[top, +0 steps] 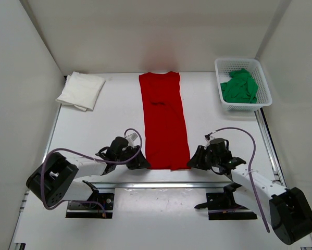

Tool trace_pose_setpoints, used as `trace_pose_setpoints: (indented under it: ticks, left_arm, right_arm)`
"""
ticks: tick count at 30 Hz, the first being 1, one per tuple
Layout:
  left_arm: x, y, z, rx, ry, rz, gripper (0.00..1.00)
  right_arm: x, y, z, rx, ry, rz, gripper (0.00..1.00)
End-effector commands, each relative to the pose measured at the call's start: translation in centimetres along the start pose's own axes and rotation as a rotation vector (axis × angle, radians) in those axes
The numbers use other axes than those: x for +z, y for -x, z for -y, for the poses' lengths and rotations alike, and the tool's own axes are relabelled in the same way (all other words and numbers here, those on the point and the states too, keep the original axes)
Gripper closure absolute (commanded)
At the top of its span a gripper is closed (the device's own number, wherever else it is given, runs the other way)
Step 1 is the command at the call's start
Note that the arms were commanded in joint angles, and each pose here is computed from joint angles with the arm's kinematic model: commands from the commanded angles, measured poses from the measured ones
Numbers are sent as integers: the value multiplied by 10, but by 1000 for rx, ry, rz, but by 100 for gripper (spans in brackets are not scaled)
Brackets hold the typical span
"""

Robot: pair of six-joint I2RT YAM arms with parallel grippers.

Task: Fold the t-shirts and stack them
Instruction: Grab the bottom of the folded rectangular tshirt with both arms, then fold the folded rectangular tshirt in 1/3 of the way

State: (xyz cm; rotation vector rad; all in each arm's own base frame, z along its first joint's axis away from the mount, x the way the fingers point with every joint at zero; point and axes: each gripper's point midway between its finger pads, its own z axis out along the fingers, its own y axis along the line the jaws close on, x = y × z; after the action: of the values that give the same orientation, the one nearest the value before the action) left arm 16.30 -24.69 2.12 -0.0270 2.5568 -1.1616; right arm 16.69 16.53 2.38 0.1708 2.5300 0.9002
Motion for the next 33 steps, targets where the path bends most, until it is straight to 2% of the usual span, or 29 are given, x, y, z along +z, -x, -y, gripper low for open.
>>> trace_pose_setpoints:
  ticks: [1,3,4,5,8,13,16,19,21,23,24,26,27,29,31,33]
  left_arm:
    - [5,-18,-13,-6,53,-66,63]
    - [6,-19,-13,-6,57,-72,73]
    - [6,-18,-8,-3,42,-71,83]
    - [6,-18,-10,2,48,-69,89]
    - [1,-20,-14,-2,67,-66,99]
    - [-19,-33,-29,11,110,-71,100]
    - [-35,-45,-33,-28,100,-85,100]
    - [-49,-39,-20,-31,86,-45,100]
    - [-55,-21,-6,-5,69,1,100]
    - [-57,14,16,18,52,65,100]
    - [-58,28,20,14,38,91,100]
    - [-56,69,26,-14,11,147,100]
    - [-57,84,21,-25,26,174,100]
    - [-53,131,25,-22,34,233,100]
    - [-43,160,20,-32,70,263,100]
    - [-30,195,23,-30,84,293,100]
  right_arm:
    - [7,1,-10,-5,54,2,79]
    - [8,-2,-13,-1,69,-6,89]
    - [8,-2,-13,-2,73,-7,94]
    - [8,-3,-15,7,81,-10,99]
    - [5,-8,-15,-1,71,-7,100]
    - [-4,-26,-18,0,54,-27,100]
    - [-10,-42,-31,-33,78,-69,100]
    - [-15,-31,-46,-54,85,-53,100]
    - [-17,-6,-58,-85,99,-9,100]
    - [-18,31,-62,-91,110,35,100]
    - [-22,51,-75,-117,155,66,100]
    - [-17,81,-82,-137,137,93,100]
    - [-21,103,-96,-188,152,130,100]
    - [-2,130,-88,-175,103,123,100]
    - [4,171,-100,-192,112,169,100]
    - [20,200,-86,-172,61,175,100]
